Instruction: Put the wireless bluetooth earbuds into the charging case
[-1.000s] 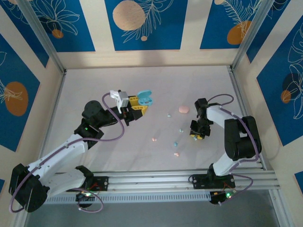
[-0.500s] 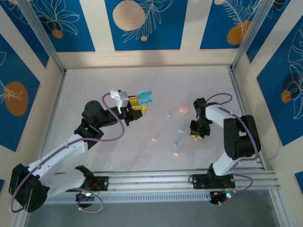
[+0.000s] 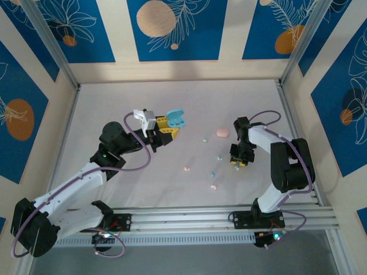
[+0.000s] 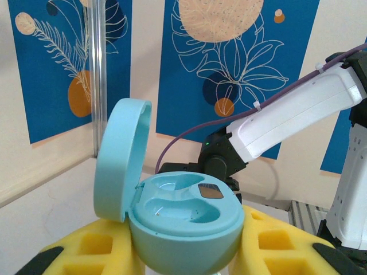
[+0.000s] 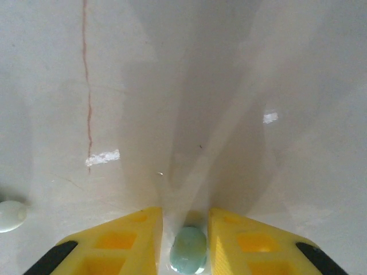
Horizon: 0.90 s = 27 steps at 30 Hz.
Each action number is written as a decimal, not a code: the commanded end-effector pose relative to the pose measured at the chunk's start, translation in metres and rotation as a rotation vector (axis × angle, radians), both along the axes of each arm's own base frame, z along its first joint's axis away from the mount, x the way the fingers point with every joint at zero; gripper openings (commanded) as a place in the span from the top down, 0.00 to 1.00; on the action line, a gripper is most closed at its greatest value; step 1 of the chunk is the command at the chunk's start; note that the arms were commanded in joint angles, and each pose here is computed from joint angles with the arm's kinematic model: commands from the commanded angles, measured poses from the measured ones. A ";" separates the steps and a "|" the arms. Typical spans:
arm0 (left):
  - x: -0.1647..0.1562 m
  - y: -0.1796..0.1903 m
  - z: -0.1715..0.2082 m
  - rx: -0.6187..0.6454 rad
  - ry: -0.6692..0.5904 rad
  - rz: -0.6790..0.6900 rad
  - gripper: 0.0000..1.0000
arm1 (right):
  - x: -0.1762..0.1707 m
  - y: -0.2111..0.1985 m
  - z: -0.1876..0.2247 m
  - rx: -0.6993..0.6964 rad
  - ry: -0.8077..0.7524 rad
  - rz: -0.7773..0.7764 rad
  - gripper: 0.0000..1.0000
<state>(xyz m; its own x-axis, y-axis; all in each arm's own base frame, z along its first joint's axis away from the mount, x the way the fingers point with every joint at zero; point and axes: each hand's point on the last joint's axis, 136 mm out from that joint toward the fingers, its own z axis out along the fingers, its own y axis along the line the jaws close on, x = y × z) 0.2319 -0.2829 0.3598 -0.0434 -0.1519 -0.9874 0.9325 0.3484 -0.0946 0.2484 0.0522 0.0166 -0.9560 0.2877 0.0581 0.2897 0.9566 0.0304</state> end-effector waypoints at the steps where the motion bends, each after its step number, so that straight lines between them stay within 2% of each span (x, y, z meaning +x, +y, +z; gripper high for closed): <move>1: -0.004 -0.002 0.011 -0.014 -0.024 -0.012 0.76 | -0.004 0.003 -0.001 0.002 0.034 0.005 0.73; 10: -0.005 -0.001 0.009 -0.010 -0.024 -0.007 0.76 | -0.013 0.004 -0.004 0.012 0.064 -0.005 0.72; 20: -0.005 -0.001 0.009 -0.008 -0.022 -0.006 0.76 | -0.014 0.007 -0.014 0.027 0.073 -0.009 0.77; 27: -0.006 0.001 0.009 -0.007 -0.024 -0.001 0.75 | -0.020 0.004 -0.007 0.003 0.084 -0.014 0.72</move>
<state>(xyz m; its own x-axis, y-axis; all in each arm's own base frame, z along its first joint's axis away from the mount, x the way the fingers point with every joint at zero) 0.2324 -0.2831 0.3552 -0.0601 -0.1394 -0.9884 0.9307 0.3501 -0.1060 0.2435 0.0545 0.0135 -0.9529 0.2907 0.0861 0.2939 0.9555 0.0264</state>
